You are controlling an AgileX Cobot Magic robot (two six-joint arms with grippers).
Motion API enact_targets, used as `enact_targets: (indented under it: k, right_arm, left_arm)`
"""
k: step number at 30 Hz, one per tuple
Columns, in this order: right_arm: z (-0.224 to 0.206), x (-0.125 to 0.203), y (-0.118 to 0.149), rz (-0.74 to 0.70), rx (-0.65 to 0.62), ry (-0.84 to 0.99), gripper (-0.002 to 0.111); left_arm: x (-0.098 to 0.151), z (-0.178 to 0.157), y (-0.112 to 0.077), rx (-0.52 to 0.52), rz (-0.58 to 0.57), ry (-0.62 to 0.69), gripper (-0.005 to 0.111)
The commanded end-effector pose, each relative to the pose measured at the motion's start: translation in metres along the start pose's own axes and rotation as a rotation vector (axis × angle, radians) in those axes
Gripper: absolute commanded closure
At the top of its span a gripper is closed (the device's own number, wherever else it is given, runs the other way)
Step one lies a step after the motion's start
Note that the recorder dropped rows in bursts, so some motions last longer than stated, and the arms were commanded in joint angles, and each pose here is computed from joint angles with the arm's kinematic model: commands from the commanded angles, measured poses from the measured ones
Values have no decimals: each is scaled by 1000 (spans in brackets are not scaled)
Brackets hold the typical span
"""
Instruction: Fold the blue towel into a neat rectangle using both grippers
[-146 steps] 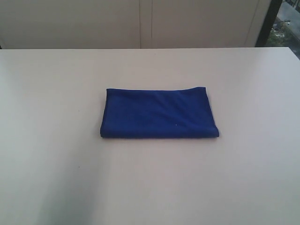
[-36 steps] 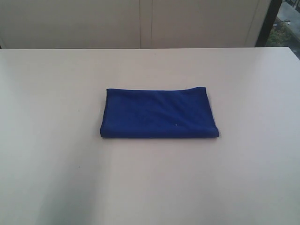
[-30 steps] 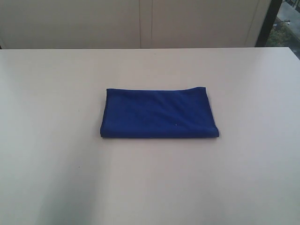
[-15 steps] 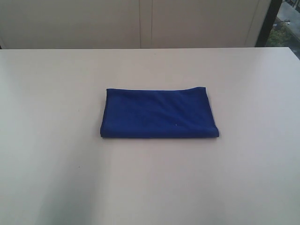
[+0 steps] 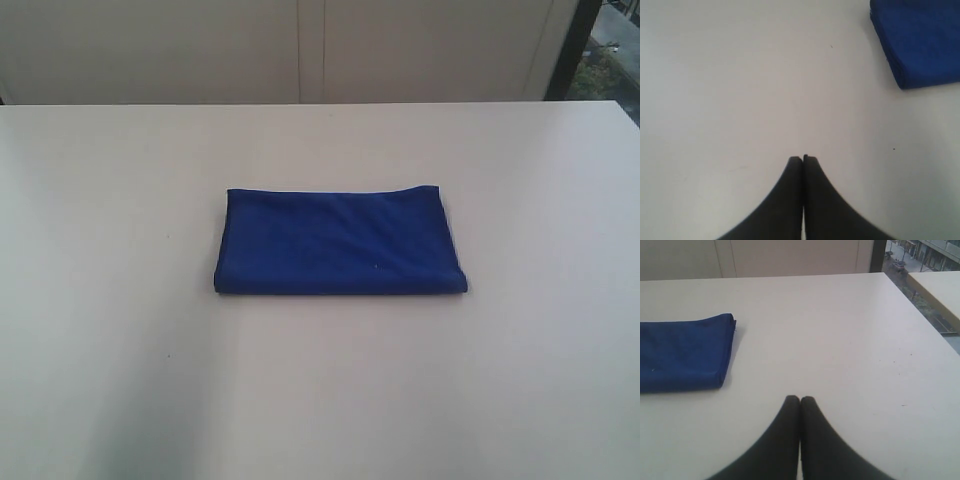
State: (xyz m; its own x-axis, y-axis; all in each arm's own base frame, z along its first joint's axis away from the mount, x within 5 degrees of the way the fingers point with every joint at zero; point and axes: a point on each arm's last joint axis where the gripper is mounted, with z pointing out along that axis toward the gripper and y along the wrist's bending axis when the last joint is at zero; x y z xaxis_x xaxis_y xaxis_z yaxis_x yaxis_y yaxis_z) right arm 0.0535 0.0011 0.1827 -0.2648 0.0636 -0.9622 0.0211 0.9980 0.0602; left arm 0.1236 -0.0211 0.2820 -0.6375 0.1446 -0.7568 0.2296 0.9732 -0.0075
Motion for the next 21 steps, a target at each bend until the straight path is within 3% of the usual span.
enact_targets:
  k: [1, 9, 21]
  right_arm:
    - [0, 1, -1, 0, 13, -7, 108]
    - [0, 1, -1, 0, 13, -7, 108]
    - [0, 1, -1, 0, 13, -7, 108]
  left_arm:
    - [2, -9, -1, -10, 11, -42, 107]
    - [17, -39, -5, -36, 46, -191, 107]
    - [92, -19, -8, -60, 95, -273, 107]
